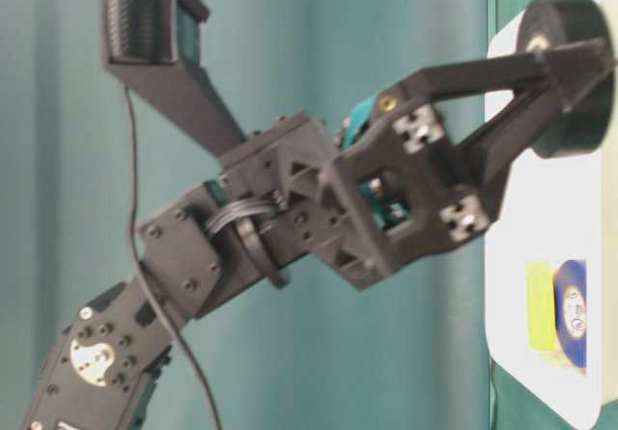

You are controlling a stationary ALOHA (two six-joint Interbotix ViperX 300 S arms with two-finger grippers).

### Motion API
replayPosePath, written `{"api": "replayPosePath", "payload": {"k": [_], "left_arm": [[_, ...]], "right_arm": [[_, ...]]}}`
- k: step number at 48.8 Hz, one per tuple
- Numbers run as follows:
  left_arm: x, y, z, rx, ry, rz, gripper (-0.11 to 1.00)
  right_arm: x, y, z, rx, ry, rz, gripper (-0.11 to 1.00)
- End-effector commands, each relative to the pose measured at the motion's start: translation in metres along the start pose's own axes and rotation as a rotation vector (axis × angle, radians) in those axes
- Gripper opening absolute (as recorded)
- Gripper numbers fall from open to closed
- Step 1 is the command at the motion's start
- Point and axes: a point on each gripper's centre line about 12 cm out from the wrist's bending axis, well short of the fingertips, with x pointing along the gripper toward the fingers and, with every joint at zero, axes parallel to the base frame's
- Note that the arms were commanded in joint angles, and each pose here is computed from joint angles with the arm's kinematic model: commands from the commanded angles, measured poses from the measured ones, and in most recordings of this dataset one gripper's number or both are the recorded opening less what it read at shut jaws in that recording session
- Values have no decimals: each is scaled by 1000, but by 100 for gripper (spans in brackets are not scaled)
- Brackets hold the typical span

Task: Put the tape into the white case with the left arm.
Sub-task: 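Carry the black tape into the tray and release it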

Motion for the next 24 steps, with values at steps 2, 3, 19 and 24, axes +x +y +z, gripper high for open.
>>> {"api": "replayPosePath", "payload": {"k": [2, 3, 19, 24], "left_arm": [[-23, 13, 12, -15, -55, 19, 24], [-23, 16, 10, -23, -51, 23, 24], [-22, 82, -12, -122, -10, 110, 24], [-23, 103, -19, -151, -3, 138, 24]], "right_arm": [[1, 0, 5, 2, -14, -1, -9], [1, 0, 5, 2, -14, -1, -9], [1, 0, 5, 0, -15, -1, -9], [1, 0, 5, 2, -14, -1, -9]]}}
